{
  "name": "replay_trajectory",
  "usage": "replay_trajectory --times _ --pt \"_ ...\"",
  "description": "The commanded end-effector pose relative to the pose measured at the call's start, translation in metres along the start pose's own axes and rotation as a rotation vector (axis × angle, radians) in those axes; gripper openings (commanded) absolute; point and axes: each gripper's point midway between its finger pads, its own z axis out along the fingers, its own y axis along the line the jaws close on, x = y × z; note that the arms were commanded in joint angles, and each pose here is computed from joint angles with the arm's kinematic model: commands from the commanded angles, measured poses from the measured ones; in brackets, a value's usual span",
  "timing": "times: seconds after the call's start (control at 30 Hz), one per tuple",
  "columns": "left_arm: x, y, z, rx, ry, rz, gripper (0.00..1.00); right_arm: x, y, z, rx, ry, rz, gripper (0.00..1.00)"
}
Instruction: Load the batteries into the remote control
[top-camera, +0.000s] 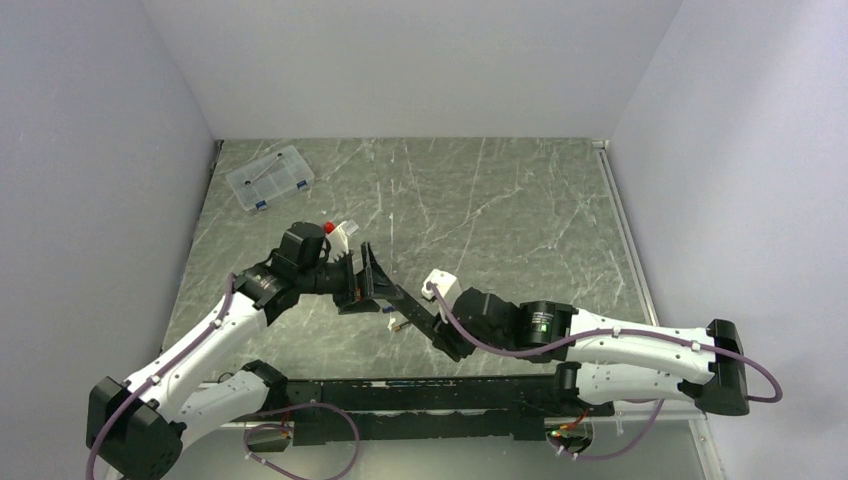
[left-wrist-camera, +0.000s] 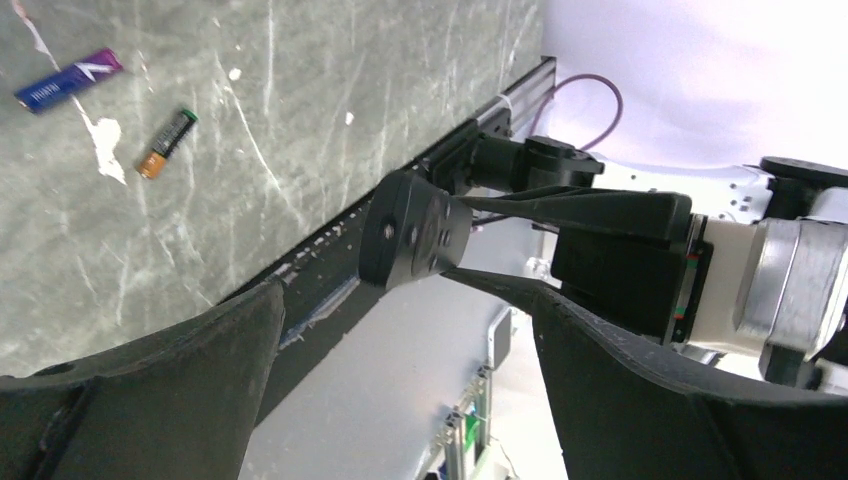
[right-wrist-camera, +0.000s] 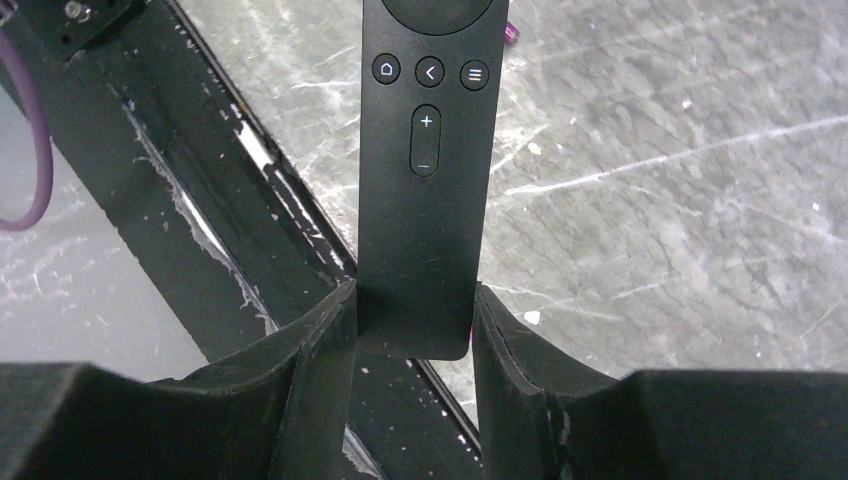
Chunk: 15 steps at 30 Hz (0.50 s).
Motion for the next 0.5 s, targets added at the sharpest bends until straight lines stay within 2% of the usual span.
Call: replay_trajectory --times 0.0,0.23,0.47 --pt "0.007 -0.023 -0.010 0.109 0.025 -0.015 0.97 -0.033 0.014 -0.012 -0.032 -0.148 -0.083 0.00" --pt "0.016 -0.022 -0.010 0.141 0.058 -0.054 0.88 -0.029 0.022 -0.010 -0.058 -0.157 -0.174 0.00" --pt "0.022 -0.024 -0.013 0.173 0.072 -0.057 0.78 -0.030 0.023 -0.015 -0.067 -0.174 -0.190 0.00"
